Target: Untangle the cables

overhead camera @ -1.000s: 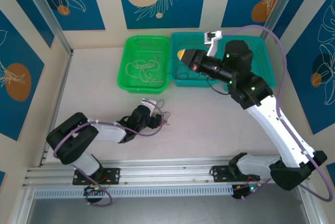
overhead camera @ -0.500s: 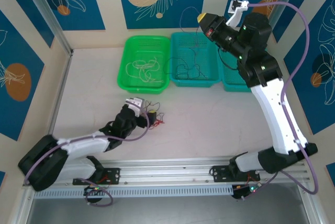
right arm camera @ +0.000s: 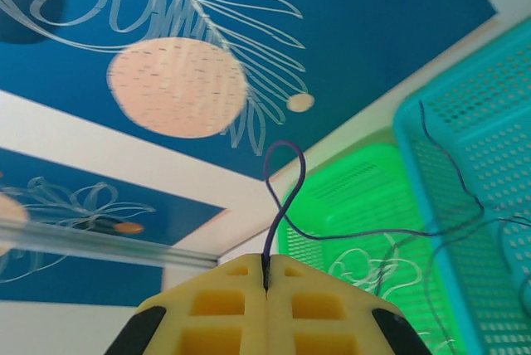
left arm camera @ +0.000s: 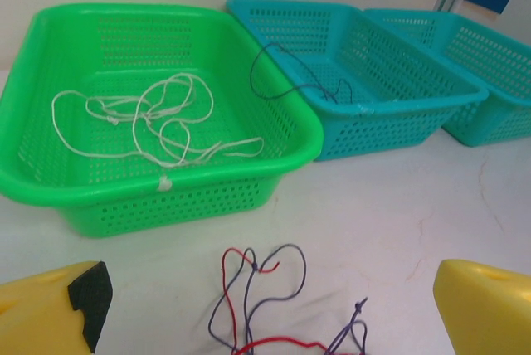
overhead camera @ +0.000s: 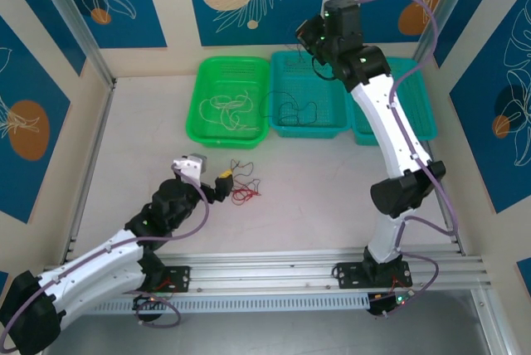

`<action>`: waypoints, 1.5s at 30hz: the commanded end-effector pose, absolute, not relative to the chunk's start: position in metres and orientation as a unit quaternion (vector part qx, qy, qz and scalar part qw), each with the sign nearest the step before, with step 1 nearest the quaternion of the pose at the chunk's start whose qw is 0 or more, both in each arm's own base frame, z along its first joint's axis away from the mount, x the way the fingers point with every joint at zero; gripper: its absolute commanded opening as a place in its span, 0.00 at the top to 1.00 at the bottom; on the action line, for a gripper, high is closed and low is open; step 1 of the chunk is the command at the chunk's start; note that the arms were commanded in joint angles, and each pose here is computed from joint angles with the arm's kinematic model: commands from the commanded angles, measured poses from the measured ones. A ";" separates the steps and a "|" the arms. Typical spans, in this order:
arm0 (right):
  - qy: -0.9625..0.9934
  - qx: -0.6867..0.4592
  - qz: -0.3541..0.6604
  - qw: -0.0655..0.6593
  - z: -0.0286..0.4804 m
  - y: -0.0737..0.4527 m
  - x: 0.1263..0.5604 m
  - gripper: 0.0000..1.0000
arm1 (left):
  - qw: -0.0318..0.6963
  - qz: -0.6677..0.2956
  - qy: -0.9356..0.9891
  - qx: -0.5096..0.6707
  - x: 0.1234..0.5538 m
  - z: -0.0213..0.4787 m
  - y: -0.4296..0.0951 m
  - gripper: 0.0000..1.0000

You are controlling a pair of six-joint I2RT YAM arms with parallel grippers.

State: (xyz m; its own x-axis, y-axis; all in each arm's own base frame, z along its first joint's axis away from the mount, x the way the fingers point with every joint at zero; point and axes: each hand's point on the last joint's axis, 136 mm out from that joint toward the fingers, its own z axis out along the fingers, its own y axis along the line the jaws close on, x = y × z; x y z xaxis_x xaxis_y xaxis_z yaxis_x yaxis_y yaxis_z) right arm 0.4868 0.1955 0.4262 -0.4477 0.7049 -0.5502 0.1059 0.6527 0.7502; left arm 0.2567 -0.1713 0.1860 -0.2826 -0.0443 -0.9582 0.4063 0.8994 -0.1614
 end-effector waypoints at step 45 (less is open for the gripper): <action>0.929 0.174 0.166 0.283 0.150 0.179 0.560 0.48 | 0.572 -0.202 0.786 0.117 0.251 0.175 -0.167 0.00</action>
